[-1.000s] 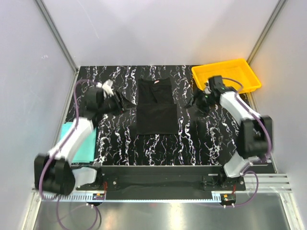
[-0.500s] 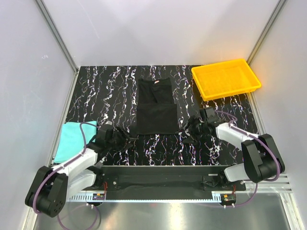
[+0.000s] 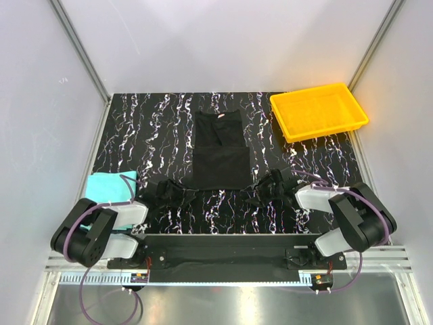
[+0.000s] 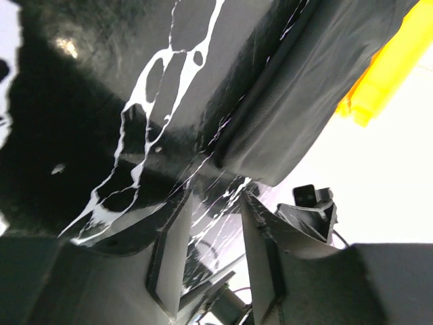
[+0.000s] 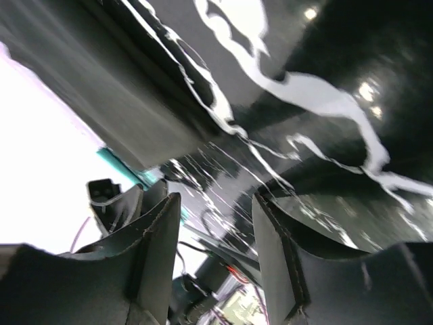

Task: Fold and stack the t-shirts
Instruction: Fold the tshirt

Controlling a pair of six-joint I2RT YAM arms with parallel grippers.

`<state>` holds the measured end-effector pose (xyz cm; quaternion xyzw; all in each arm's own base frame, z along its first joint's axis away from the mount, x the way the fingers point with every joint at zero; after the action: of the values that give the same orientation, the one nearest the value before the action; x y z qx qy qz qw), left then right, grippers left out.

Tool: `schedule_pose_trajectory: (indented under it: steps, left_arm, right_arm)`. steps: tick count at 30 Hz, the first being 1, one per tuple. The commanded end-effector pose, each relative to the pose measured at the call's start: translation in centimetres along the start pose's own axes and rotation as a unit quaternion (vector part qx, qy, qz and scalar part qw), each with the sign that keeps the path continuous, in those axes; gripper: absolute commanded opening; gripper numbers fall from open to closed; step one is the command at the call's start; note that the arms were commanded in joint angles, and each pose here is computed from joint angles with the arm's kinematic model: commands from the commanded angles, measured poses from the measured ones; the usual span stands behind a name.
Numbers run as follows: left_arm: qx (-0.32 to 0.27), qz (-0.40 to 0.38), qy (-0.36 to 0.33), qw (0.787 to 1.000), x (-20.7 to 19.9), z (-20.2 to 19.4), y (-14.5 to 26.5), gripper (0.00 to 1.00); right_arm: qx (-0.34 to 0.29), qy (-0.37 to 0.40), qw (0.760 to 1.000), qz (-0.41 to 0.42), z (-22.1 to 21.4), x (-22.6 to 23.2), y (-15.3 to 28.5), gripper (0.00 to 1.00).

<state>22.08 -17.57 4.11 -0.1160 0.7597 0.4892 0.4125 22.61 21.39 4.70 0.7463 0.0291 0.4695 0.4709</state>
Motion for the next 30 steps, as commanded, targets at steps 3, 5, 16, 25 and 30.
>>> schedule_pose_trajectory:
  steps: [3,5,16,25,30]
  left_arm:
    - [-0.047,0.001,0.022,0.999,0.1,1.3,-0.7,0.45]
    - [-0.052,0.005,0.022,0.998,0.2,1.5,-0.6,0.48]
    - [-0.064,0.024,0.052,0.996,1.8,2.0,-1.4,0.44]
    - [-0.069,0.03,0.055,0.996,1.9,2.4,-1.8,0.41]
    - [-0.065,0.034,0.058,0.996,2.4,2.7,-2.1,0.35]
  right_arm:
    - [-0.048,-0.029,0.998,-0.001,1.5,-0.5,-1.6,0.52]
    - [-0.049,-0.028,0.998,-0.001,1.6,-0.4,-1.7,0.5]
    - [-0.085,-0.03,0.996,-0.028,2.5,-0.9,-1.2,0.41]
    - [-0.085,-0.032,0.995,-0.05,2.8,-1.8,-2.0,0.42]
    - [-0.085,-0.039,0.994,-0.054,2.8,-1.7,-2.2,0.42]
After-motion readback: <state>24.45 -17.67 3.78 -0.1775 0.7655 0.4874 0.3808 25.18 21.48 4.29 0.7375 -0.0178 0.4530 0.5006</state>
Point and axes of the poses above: each gripper's point midway between its finger pads, its own y axis back along the fingers, its own x axis along the line the jaws close on, z = x × y, the point moved 3 cm from there along y, back along the fingers, and after that the axes turned 7 degrees about y, right-handed, at the moved point
